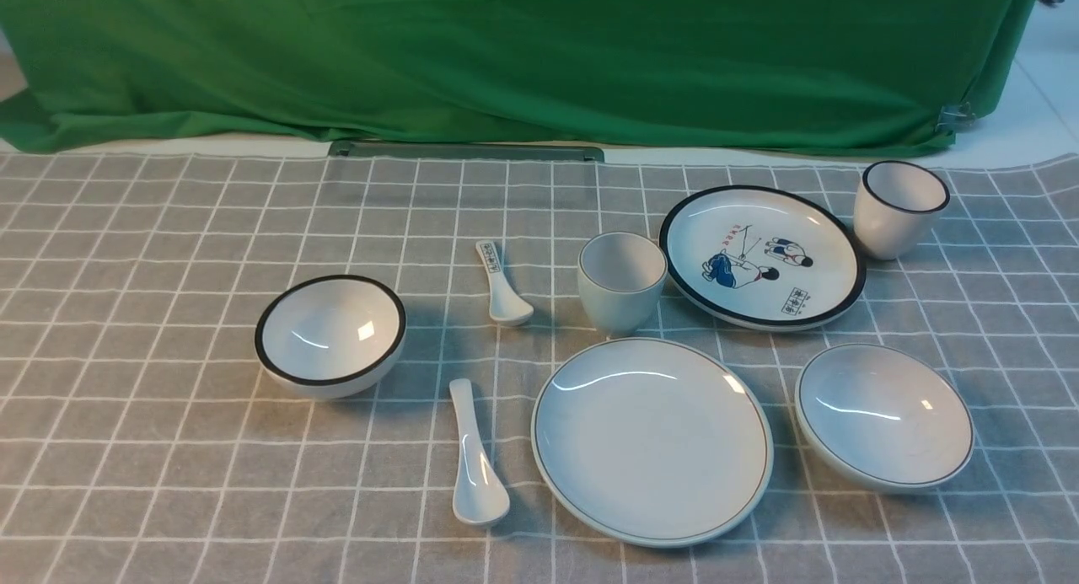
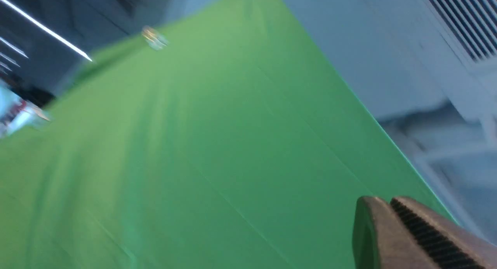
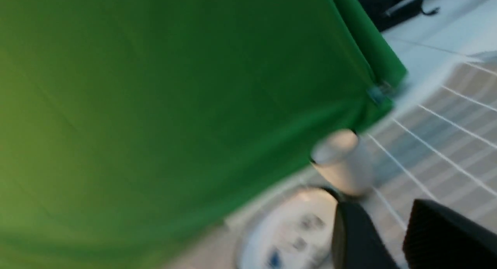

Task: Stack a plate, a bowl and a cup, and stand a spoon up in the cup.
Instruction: Use the right arm to grab a blue rice bowl

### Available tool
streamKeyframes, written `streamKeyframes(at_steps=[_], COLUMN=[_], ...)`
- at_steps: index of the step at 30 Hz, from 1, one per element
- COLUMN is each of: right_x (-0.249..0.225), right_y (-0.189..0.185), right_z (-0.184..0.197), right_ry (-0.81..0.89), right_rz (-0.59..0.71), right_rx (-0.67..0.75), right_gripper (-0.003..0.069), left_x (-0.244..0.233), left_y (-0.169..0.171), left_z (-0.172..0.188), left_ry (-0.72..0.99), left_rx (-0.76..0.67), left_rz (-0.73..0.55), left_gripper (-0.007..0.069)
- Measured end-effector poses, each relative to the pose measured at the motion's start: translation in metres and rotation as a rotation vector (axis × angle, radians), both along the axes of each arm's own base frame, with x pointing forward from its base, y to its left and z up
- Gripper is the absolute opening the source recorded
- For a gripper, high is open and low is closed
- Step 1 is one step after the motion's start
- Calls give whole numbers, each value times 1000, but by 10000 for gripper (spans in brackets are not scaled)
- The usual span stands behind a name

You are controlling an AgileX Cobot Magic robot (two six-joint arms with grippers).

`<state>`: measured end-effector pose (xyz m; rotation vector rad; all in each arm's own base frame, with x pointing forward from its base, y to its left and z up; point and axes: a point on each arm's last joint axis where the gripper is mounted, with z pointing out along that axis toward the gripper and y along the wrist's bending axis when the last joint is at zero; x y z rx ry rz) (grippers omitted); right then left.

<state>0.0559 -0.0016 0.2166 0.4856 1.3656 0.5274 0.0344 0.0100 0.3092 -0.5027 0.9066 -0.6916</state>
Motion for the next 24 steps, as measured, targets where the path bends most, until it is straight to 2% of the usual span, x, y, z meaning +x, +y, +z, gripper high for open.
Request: streamKeyframes(at_steps=[2,6,8,9,10,11,12,14,16,17,18,19,21,23,24], right_x=[0,-1,-1,-1,-1,-3,-5,-7,-3,4,15,17,37,66,77], right_y=[0,-1,-1,1,1,4,7,10,12,13,13,14,14,16,17], right_z=[2,3,3,3,4,14,27,52,71,82,91,91,94,92,91], right_ry=[-18,-34,-37,9,25,58,141,235,372,503,680,706,935,1111,1147], right_rz=[-5,-19,-18,6,15,42,82,132,189,233,277,285,335,388,402], right_rx=[-1,-64,-54,-33,-34,-66,-152,-286,-383,-446,-517,-527,-612,-686,-702], right_gripper=[242,242,242,229,223,194,153,71,41,32,27,25,21,18,18], left_x=[1,21,34,53,58,71,88,108,124,137,144,147,155,161,162], left_y=[-7,-17,-19,-24,-25,-28,-31,-34,-37,-38,-40,-40,-43,-48,-51], left_z=[27,73,78,75,74,67,56,37,20,5,-4,-7,-16,-23,-24], left_ry=[98,457,605,805,847,972,1106,1258,1365,1439,1476,1488,1518,1534,1534], left_rx=[83,304,400,499,512,550,582,619,632,633,630,628,630,655,675], left_rz=[-37,-87,-116,-191,-215,-283,-368,-468,-545,-602,-643,-657,-705,-744,-756], left_gripper=[18,18,18,18,18,18,18,18,18,18,18,16,9,4,3])
